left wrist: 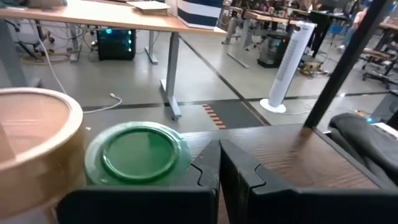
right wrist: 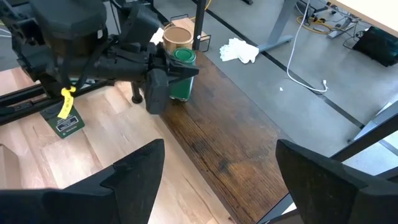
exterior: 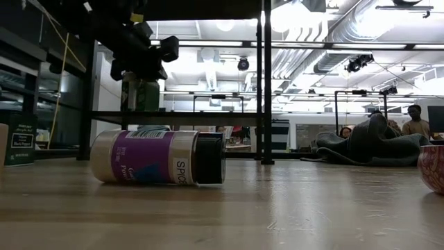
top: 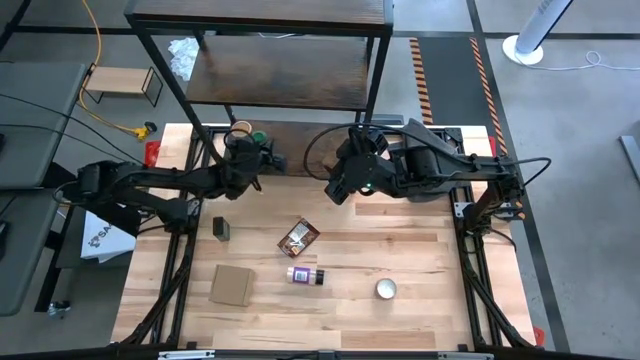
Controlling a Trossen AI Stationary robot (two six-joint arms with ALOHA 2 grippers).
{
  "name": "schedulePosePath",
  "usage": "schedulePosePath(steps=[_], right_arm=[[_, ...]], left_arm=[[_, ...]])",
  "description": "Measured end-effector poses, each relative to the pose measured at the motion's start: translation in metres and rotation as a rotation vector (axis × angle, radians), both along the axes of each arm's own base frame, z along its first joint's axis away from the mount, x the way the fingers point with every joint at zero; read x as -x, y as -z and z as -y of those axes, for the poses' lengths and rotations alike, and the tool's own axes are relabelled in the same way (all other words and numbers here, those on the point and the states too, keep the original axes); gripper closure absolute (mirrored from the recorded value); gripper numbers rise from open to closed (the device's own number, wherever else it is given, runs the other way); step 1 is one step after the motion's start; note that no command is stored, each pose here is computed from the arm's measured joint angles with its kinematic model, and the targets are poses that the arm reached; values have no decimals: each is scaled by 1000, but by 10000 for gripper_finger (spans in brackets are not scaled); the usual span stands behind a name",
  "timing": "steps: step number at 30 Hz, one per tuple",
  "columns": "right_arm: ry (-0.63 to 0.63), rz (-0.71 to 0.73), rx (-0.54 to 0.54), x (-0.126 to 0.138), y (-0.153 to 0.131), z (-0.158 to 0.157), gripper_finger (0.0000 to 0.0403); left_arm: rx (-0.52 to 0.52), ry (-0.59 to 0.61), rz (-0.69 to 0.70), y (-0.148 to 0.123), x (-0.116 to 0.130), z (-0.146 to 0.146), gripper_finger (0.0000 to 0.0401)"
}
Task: Shelf spices
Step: Put the green seasoning bottle on the shelf
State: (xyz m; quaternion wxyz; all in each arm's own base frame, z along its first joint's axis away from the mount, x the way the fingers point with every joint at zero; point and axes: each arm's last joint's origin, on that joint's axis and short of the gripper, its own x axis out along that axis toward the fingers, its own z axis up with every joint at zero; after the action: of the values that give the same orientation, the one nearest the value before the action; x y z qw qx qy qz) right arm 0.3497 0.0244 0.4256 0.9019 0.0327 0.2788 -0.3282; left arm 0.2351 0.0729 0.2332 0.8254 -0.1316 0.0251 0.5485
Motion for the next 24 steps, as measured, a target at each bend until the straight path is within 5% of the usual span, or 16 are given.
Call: schedulePosePath(steps=[12, 17, 24], right_arm=[[-2, -4, 1, 0, 0, -1, 100], [-2, -4, 1, 0, 0, -1, 100], [-6, -10, 8, 0, 0, 0, 100]], left_arm=[[-57, 44, 47, -18, 5, -1, 401], [69, 198, -15, -4, 4, 7, 401], [139, 186, -109, 9, 8, 16, 401]])
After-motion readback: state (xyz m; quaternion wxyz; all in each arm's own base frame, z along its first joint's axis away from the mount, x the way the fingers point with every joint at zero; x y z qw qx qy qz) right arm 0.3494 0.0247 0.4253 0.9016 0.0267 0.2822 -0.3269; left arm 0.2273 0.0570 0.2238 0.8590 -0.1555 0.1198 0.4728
